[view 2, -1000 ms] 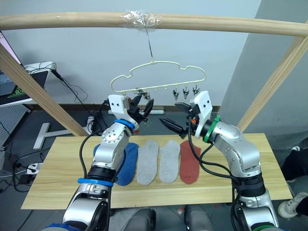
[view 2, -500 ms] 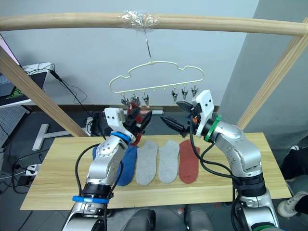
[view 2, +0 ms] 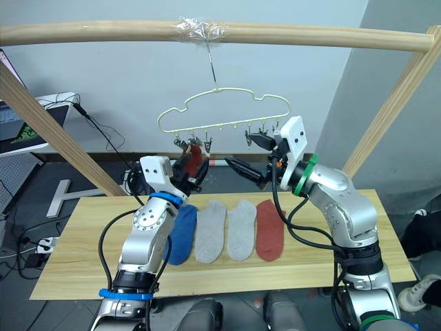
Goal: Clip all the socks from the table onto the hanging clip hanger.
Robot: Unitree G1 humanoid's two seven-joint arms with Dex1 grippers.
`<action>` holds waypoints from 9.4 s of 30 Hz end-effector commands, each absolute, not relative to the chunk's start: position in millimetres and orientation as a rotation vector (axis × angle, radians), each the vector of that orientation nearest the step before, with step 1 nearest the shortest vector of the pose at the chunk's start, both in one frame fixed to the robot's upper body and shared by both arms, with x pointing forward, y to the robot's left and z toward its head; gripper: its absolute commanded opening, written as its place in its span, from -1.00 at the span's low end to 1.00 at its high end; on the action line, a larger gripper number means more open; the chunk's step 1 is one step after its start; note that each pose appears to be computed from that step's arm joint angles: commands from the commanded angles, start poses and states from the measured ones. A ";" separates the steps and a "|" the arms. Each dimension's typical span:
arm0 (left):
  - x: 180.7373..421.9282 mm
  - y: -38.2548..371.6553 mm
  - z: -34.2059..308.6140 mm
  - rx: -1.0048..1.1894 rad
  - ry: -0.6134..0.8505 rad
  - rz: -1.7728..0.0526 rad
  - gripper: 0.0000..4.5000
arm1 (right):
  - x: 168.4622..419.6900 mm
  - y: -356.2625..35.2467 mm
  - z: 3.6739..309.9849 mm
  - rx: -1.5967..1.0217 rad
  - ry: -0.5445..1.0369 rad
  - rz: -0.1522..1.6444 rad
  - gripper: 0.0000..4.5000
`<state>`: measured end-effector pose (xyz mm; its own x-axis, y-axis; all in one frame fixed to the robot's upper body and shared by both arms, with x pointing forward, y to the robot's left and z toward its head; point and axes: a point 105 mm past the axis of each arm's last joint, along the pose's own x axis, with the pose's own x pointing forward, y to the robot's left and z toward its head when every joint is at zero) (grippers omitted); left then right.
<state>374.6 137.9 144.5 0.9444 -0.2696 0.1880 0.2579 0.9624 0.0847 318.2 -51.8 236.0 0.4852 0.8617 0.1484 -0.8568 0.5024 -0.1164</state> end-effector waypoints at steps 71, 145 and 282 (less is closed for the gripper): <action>408.9 135.5 177.4 0.125 -0.331 -0.213 -0.24 | 311.9 -53.2 260.1 -0.054 -0.294 1.046 1.00; 389.0 158.8 158.9 -0.671 -0.033 -0.320 -1.00 | 338.5 -57.4 111.8 -0.409 -0.129 0.806 -0.99; 404.0 103.5 184.9 0.092 -0.315 -0.393 0.11 | 315.1 -51.6 236.3 -0.085 -0.256 0.979 1.00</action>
